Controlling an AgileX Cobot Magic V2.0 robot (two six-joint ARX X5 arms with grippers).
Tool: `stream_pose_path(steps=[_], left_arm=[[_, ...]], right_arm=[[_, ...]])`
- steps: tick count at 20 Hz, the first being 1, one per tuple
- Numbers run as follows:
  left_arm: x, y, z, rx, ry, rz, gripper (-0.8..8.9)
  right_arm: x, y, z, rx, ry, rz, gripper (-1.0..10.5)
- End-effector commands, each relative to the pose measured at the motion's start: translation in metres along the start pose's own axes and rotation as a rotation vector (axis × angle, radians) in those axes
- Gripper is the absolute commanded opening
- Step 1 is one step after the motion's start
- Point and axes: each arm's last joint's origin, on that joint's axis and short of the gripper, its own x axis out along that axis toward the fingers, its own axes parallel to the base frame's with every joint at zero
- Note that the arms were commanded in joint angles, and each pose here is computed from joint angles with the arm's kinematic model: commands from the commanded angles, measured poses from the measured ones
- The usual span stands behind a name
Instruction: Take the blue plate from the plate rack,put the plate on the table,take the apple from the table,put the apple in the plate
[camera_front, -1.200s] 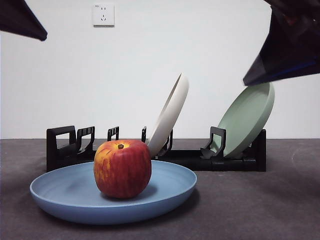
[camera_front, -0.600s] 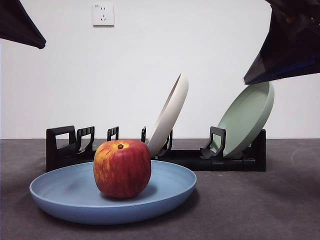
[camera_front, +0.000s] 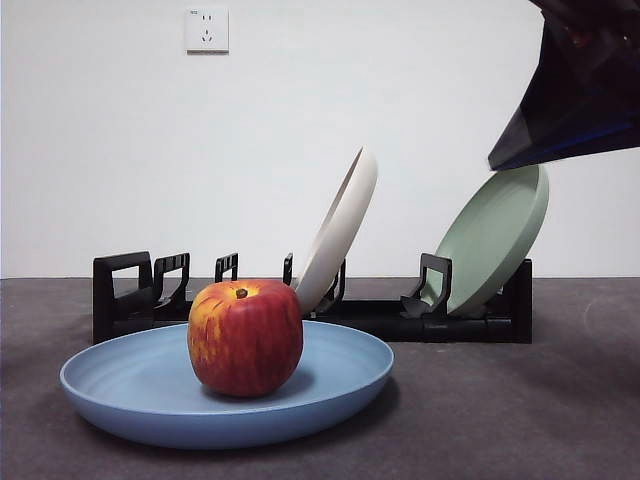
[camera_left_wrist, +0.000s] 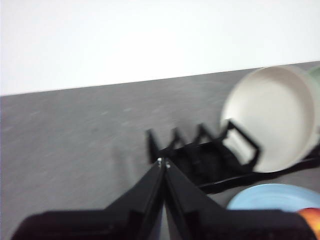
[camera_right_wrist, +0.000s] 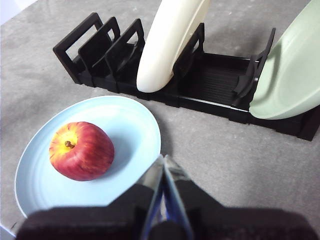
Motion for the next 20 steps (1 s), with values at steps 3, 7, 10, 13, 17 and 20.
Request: stream_pose_path(steps=[3, 7, 10, 13, 17, 20], left_arm=[[0.009, 0.015, -0.042, -0.022, -0.063, 0.160, 0.00], [0.019, 0.022, -0.075, -0.033, -0.054, 0.188, -0.01], [0.021, 0.025, -0.092, -0.039, -0.026, 0.185, -0.01], [0.024, 0.026, -0.103, -0.047, 0.004, 0.197, -0.01], [0.024, 0.025, -0.106, -0.059, 0.036, 0.173, -0.01], [0.024, 0.025, -0.106, -0.057, 0.036, 0.177, -0.01]], right_arm=[[0.001, 0.000, -0.001, 0.009, -0.001, -0.002, 0.0], [0.001, 0.000, -0.001, 0.009, -0.001, -0.002, 0.0], [0.001, 0.000, -0.001, 0.009, -0.001, -0.002, 0.0], [0.001, 0.000, -0.001, 0.009, 0.000, -0.002, 0.0], [0.001, 0.000, -0.001, 0.009, 0.000, -0.002, 0.0], [0.001, 0.000, -0.001, 0.009, 0.000, -0.002, 0.0]])
